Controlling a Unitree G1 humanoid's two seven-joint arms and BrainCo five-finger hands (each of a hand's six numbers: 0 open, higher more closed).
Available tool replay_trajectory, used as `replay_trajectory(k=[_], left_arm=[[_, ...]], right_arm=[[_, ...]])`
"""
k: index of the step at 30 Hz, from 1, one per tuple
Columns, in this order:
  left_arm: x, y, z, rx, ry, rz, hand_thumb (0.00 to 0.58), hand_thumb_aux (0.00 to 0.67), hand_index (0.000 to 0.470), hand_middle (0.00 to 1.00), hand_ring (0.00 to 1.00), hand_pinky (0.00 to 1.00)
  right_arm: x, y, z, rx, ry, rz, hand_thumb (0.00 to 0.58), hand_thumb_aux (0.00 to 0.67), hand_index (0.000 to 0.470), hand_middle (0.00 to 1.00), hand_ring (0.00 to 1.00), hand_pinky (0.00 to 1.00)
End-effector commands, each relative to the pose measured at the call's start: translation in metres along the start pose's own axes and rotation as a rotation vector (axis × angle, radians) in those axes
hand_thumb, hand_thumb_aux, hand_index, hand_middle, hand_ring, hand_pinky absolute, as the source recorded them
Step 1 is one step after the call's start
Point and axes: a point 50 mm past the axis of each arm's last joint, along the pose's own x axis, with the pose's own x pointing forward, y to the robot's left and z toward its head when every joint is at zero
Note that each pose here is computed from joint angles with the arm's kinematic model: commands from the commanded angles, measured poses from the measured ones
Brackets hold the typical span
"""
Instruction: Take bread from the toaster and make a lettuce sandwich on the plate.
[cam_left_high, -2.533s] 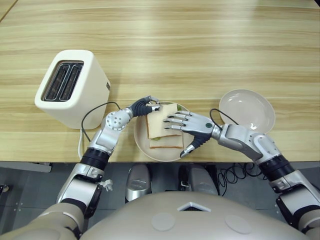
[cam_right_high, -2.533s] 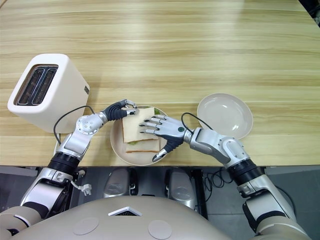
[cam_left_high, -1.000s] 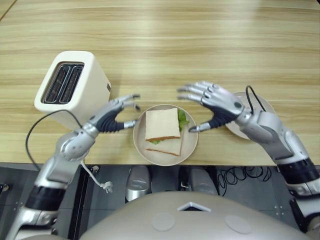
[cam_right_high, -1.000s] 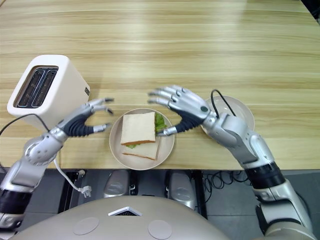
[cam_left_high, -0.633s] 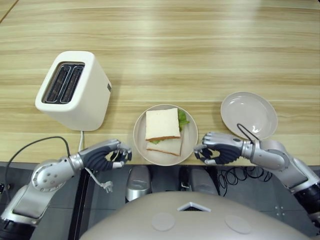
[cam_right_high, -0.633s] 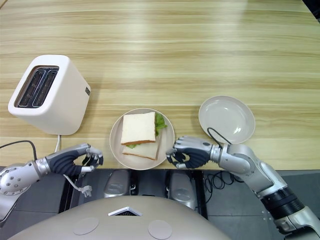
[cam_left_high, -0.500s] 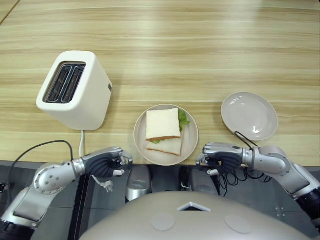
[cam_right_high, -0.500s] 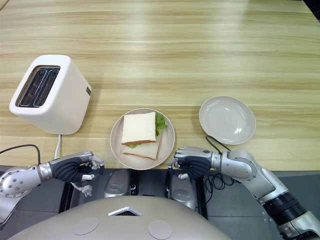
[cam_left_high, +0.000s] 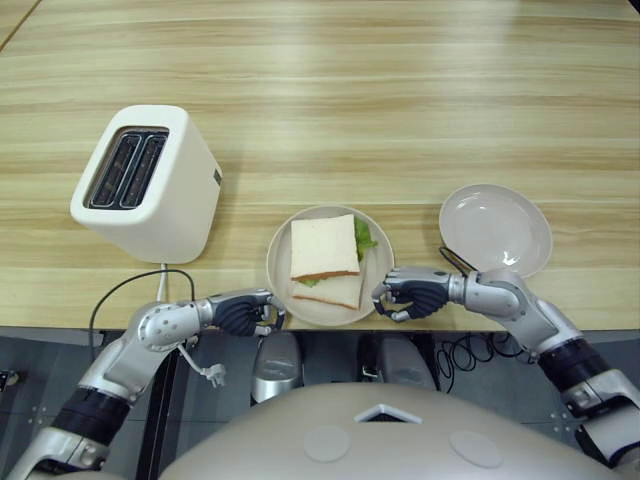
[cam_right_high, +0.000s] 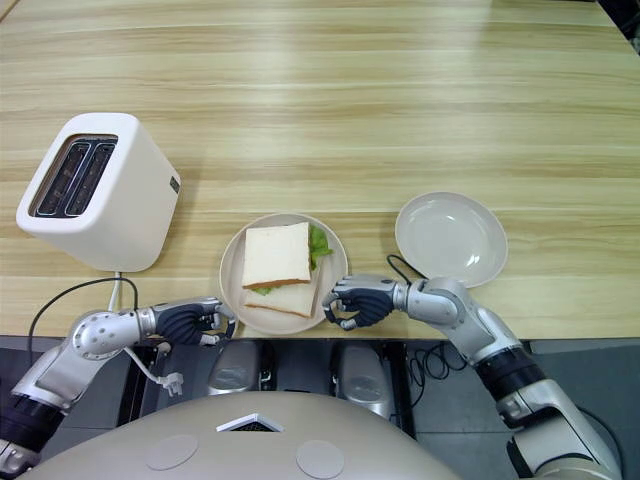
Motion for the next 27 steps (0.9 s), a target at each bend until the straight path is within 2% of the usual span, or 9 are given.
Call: replay_trajectory(k=[1,7,16,22,27], left_arm=[[0.01,-0.002,-0.009,-0.003,0.035,-0.029,0.58,0.67,0.46,1.0,1.0,1.0],[0.025,0.02,-0.013,-0.001,0.05,0.082,0.58,0.67,0.46,1.0,1.0,1.0],[0.045,0.057,-0.013,0.003,0.085,0.263,0.58,0.67,0.46,1.0,1.0,1.0],[0.06,0.077,-0.01,0.001,0.098,0.323,0.58,0.67,0.46,1.0,1.0,1.0],[0.074,0.103,-0.005,-0.022,0.12,0.409,0.58,0.67,0.46,1.0,1.0,1.0]], right_arm=[[0.007,0.004,-0.006,-0.012,0.018,0.023,0.58,0.67,0.46,1.0,1.0,1.0],[0.013,-0.003,-0.019,-0.028,0.067,-0.019,0.58,0.67,0.46,1.0,1.0,1.0],[0.023,-0.033,-0.04,-0.052,0.179,-0.219,0.58,0.67,0.46,1.0,1.0,1.0],[0.035,-0.061,-0.055,-0.146,0.3,-0.324,0.58,0.67,0.46,1.0,1.0,1.0],[0.051,-0.079,-0.056,-0.127,0.301,-0.397,0.58,0.67,0.46,1.0,1.0,1.0]])
